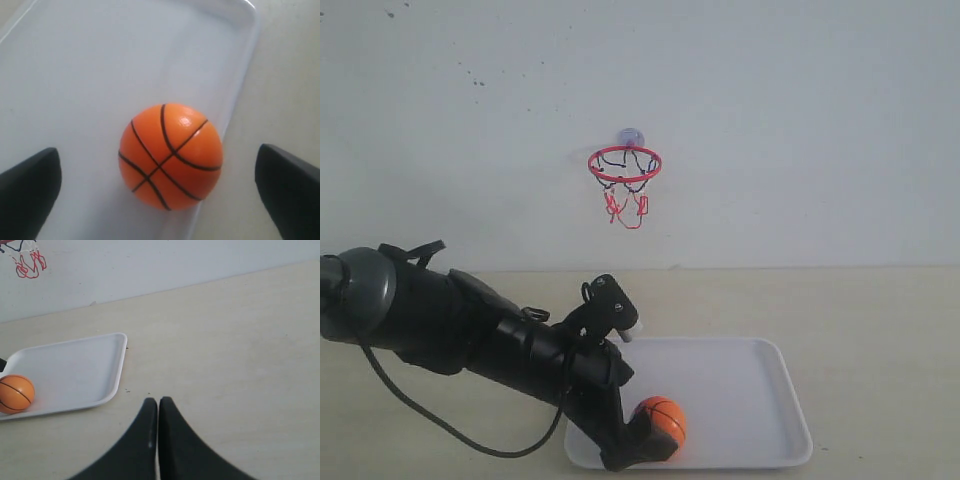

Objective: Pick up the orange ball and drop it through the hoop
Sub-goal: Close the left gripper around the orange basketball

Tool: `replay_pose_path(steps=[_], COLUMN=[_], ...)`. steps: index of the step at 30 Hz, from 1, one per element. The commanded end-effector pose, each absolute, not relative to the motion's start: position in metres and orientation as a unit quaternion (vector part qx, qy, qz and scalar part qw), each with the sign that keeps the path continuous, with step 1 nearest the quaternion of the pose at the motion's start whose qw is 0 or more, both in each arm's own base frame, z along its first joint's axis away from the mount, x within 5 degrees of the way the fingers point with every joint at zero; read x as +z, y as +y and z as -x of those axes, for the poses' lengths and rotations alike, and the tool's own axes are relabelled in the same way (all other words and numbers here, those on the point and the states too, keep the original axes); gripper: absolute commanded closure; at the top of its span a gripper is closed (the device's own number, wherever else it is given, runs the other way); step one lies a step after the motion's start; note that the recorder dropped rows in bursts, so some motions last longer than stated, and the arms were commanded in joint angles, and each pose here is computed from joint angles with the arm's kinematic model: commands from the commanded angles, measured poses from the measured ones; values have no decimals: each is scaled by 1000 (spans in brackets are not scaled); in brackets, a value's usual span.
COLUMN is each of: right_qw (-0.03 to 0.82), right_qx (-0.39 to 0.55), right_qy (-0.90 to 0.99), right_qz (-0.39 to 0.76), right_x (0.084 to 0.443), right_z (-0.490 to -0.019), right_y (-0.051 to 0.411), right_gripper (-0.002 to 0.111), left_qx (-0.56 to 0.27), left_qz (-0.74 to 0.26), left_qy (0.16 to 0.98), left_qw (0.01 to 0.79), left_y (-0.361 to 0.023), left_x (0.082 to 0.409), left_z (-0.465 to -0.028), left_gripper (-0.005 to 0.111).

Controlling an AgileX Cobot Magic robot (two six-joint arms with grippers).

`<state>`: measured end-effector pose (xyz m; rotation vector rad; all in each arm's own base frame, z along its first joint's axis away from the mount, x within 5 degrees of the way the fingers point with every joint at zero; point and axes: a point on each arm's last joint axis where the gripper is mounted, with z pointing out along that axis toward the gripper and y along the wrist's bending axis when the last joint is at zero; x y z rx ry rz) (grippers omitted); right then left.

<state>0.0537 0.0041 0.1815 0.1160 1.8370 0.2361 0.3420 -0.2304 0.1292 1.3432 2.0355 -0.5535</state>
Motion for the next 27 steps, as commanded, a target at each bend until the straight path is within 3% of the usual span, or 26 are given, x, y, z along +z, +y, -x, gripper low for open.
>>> replay_pose_path(steps=[1, 18, 21, 27], right_qw=[608, 608, 608, 608], right_qx=[97, 97, 97, 97], right_qy=[787, 787, 787, 787], right_qz=[-45, -45, -45, -45], right_x=[183, 183, 183, 183], right_z=[-54, -54, -54, -54], right_y=[4, 4, 4, 4], right_gripper=[108, 108, 108, 108], left_qx=[-209, -243, -245, -248], left_qz=[-511, -514, -515, -517], left_qy=[768, 763, 762, 760], left_qw=[325, 307, 306, 306], left_y=[-235, -243, -243, -244], left_x=[129, 113, 113, 113], left_z=[-347, -350, -350, -349], left_gripper=[9, 10, 18, 47])
